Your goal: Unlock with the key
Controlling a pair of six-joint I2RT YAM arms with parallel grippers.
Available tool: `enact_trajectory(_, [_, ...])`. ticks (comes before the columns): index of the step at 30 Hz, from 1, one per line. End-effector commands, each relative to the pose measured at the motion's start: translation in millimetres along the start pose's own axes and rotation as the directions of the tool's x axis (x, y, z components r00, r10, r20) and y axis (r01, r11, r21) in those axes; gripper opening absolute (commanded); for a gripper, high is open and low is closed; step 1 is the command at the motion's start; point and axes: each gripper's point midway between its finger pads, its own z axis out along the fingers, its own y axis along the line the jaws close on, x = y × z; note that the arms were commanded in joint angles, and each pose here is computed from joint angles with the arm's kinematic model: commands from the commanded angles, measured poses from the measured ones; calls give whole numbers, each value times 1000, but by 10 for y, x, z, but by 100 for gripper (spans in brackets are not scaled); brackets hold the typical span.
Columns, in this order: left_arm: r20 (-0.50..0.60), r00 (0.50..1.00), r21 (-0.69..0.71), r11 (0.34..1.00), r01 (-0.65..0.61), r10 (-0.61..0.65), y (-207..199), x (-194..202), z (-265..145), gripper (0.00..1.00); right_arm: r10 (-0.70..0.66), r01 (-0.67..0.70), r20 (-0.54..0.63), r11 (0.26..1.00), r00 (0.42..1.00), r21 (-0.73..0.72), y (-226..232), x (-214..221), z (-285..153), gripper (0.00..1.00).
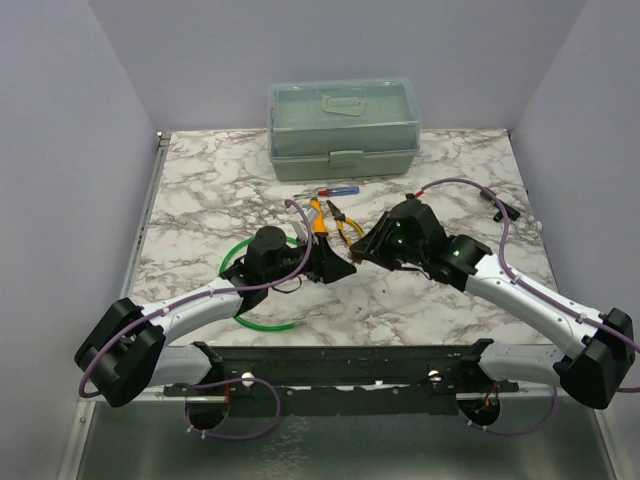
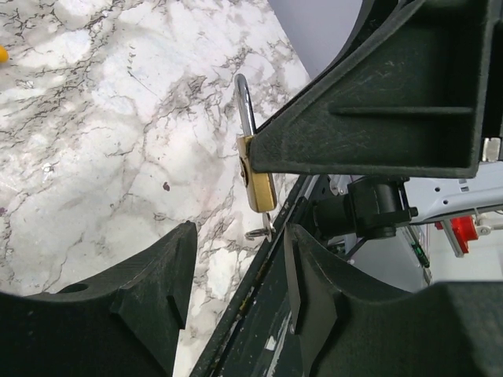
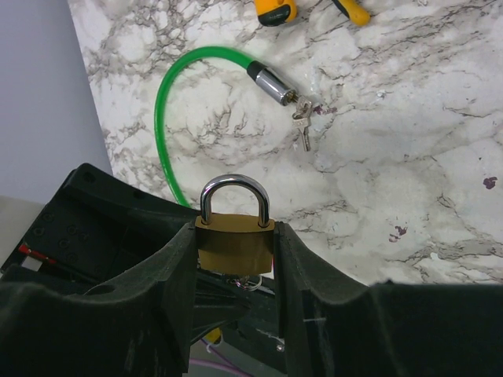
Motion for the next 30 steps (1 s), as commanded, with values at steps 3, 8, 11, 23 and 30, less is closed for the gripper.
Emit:
enact_trajectory(3, [49,999,36,999,-19,17,-86,-180,89,54,-49,47,-27,995,998,-92,159,62,-32,0])
enact_trajectory(8, [74,997,32,999,-9,7,-80,-233,111,53,-62,58,-42,993,997,-105,175,95,-12,0])
enact_trajectory(11, [95,995,27,1000,-3,0,-76,-267,112,51,-69,65,-40,992,997,-106,167,96,0,0])
enact_trajectory(23, [179,984,-27,999,28,-23,9,-407,97,21,-85,77,-61,989,994,-124,195,142,31,0])
enact_trajectory(30, [199,979,-46,998,47,-37,56,-424,95,0,-108,94,-67,978,992,-186,257,177,-16,12])
